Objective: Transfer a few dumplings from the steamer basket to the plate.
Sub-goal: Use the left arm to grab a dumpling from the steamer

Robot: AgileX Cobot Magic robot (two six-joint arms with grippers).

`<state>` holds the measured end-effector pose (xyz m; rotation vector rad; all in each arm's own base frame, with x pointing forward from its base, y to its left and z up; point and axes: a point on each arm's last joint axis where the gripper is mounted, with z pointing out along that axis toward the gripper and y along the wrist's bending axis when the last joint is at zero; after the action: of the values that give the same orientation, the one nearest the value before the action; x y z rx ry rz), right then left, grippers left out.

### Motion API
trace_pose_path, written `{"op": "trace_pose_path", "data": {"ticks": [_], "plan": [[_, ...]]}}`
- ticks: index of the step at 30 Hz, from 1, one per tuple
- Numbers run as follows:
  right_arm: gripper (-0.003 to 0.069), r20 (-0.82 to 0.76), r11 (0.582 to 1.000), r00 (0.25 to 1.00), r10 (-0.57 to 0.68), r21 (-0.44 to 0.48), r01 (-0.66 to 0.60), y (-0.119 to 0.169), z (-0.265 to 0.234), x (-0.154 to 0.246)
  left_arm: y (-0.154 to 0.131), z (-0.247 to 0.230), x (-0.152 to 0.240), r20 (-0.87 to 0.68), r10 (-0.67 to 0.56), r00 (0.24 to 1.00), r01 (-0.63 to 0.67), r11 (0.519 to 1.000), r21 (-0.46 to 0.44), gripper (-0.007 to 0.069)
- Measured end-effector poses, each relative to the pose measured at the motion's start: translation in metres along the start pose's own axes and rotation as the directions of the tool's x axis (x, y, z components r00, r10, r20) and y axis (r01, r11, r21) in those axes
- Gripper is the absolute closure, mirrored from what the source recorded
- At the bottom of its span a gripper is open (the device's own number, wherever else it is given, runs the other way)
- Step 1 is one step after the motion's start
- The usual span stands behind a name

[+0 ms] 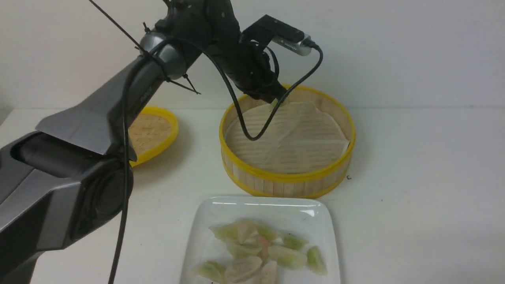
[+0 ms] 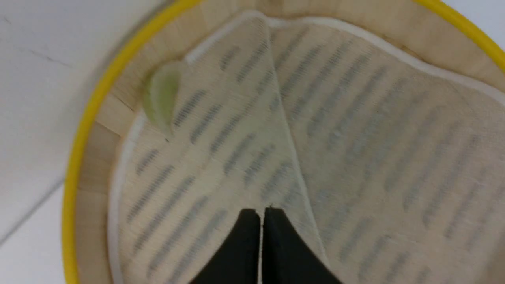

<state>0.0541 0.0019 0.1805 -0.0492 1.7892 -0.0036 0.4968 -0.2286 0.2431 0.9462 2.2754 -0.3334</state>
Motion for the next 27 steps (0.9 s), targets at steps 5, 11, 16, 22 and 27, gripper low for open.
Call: {"op": "trace_pose_path", "data": {"ticks": [5, 11, 16, 22, 27], "plan": [[0.0673, 0.0, 1.0, 1.0, 0.0, 0.0, 0.0, 0.0, 0.0, 0.0, 0.011, 0.03, 0.005, 0.095, 0.027, 0.995, -0.02, 0.998, -0.067, 0.0631], [0.0673, 0.0, 1.0, 1.0, 0.0, 0.0, 0.0, 0.0, 0.0, 0.0, 0.02, 0.054, 0.018, 0.121, -0.008, 0.993, 0.013, 0.999, -0.038, 0.0631], [0.0673, 0.0, 1.0, 1.0, 0.0, 0.0, 0.0, 0.0, 0.0, 0.0, 0.026, 0.05, 0.035, -0.022, -0.142, 0.99, 0.143, 0.988, 0.056, 0.0631], [0.0673, 0.0, 1.0, 1.0, 0.0, 0.0, 0.0, 0.0, 0.0, 0.0, 0.036, 0.041, 0.064, -0.283, -0.227, 0.932, 0.255, 0.965, 0.065, 0.0631], [0.0673, 0.0, 1.0, 1.0, 0.0, 0.0, 0.0, 0.0, 0.0, 0.0, 0.04, 0.036, 0.068, -0.32, -0.249, 0.914, 0.266, 0.964, 0.009, 0.0631]]}}
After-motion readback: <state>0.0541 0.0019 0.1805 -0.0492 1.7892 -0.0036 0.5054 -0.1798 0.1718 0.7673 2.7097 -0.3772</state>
